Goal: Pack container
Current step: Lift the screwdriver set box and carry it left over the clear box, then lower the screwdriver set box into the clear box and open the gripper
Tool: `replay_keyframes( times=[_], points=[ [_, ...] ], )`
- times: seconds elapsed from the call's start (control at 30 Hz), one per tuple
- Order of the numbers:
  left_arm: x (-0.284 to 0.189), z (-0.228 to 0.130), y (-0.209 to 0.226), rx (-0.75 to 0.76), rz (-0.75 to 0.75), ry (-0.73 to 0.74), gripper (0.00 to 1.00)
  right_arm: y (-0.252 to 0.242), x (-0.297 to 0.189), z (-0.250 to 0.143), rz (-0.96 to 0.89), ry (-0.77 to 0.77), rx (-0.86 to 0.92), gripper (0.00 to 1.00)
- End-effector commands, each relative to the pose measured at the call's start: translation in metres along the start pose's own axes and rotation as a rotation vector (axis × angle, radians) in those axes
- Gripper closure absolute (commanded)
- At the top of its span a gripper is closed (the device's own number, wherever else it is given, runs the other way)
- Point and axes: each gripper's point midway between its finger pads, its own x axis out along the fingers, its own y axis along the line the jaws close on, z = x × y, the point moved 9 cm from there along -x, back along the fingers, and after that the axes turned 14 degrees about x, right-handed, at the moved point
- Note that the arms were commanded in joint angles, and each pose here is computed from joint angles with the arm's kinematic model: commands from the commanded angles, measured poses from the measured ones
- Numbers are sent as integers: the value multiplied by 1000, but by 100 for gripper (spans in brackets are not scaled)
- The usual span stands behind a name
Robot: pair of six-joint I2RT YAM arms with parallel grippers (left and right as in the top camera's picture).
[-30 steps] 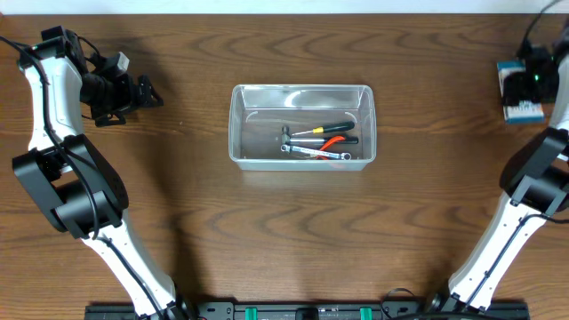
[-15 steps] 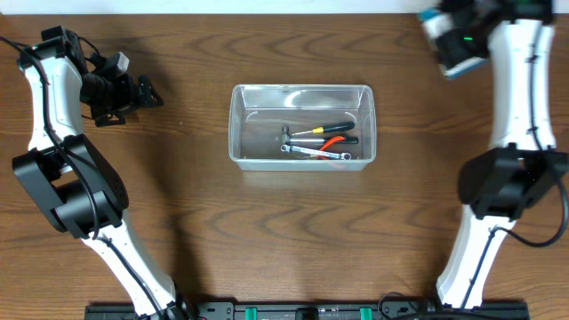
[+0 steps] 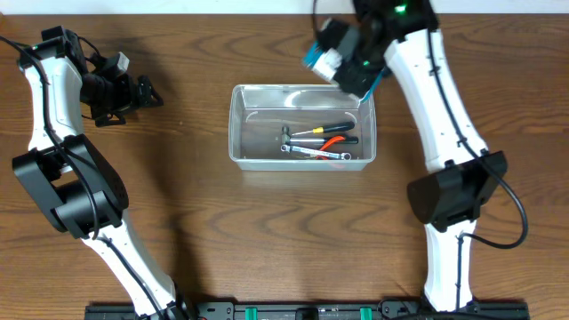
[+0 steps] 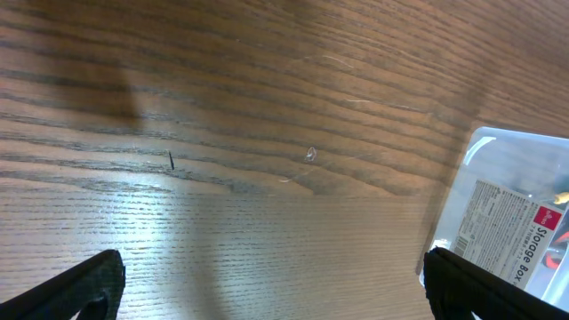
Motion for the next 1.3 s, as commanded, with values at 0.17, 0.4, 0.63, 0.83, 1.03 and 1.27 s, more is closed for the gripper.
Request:
replay_keyframes(
  times=[0.17,0.4,0.63,0.83,1.03,1.27],
  points=[
    [-17,4,-5,19,22,-39,2,33,-21,11,158,-116,-188,53],
    [-17,4,-5,19,22,-39,2,40,-16,12,217,-122,-200,56],
    [-17,4,-5,19,22,-39,2,66,-1,13,293,-88,-266,56],
    [-17,4,-5,19,22,-39,2,83,24,5,327,-2,-315,56],
    [-17,4,-5,18,22,-38,2,86,49,-5,337,63,-315,56],
    [-17,4,-5,19,22,-39,2,87,70,-12,345,85,-314,56]
  ],
)
